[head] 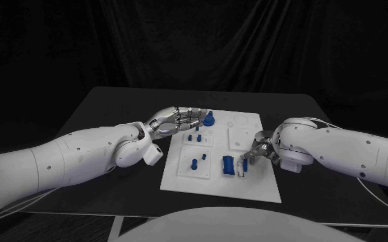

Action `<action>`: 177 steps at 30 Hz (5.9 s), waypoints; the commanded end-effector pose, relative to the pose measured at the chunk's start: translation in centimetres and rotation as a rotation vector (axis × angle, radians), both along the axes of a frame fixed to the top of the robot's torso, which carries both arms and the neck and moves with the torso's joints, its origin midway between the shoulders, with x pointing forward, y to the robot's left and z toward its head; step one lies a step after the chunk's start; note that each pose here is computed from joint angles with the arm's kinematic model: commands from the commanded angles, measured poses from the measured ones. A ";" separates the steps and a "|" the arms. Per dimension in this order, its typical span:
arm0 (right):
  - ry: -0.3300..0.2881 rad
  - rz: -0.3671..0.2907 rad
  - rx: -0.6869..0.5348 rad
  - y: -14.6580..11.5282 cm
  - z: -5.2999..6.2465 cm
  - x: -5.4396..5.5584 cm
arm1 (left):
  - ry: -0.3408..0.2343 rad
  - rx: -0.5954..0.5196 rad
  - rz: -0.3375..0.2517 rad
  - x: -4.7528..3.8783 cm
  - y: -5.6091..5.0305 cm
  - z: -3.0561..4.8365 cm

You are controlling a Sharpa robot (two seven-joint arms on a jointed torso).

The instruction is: Assemble the parts on the task board

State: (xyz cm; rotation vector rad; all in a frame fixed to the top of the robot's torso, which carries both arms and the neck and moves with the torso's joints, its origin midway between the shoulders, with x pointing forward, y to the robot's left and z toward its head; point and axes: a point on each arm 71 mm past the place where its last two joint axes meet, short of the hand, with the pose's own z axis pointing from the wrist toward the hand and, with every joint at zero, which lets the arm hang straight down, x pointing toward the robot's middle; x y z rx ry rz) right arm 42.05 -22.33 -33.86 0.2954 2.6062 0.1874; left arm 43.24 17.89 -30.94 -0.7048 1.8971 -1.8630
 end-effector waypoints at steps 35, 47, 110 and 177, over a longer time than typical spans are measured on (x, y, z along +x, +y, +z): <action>-0.057 0.046 -0.099 0.9 -1.2 0.4 | 0.016 -0.009 -0.017 -0.17 -0.2 -0.02; -0.035 -0.043 -0.029 0.7 -1.3 0.2 | 0.017 -0.008 -0.017 -0.17 -0.3 -0.03; 0.027 -0.222 0.167 0.5 0.4 -2.3 | 0.022 -0.007 -0.020 -0.19 -0.2 -0.13; -0.014 -0.198 0.177 -0.5 0.7 -2.5 | 0.025 -0.012 -0.022 -0.38 -0.2 -0.27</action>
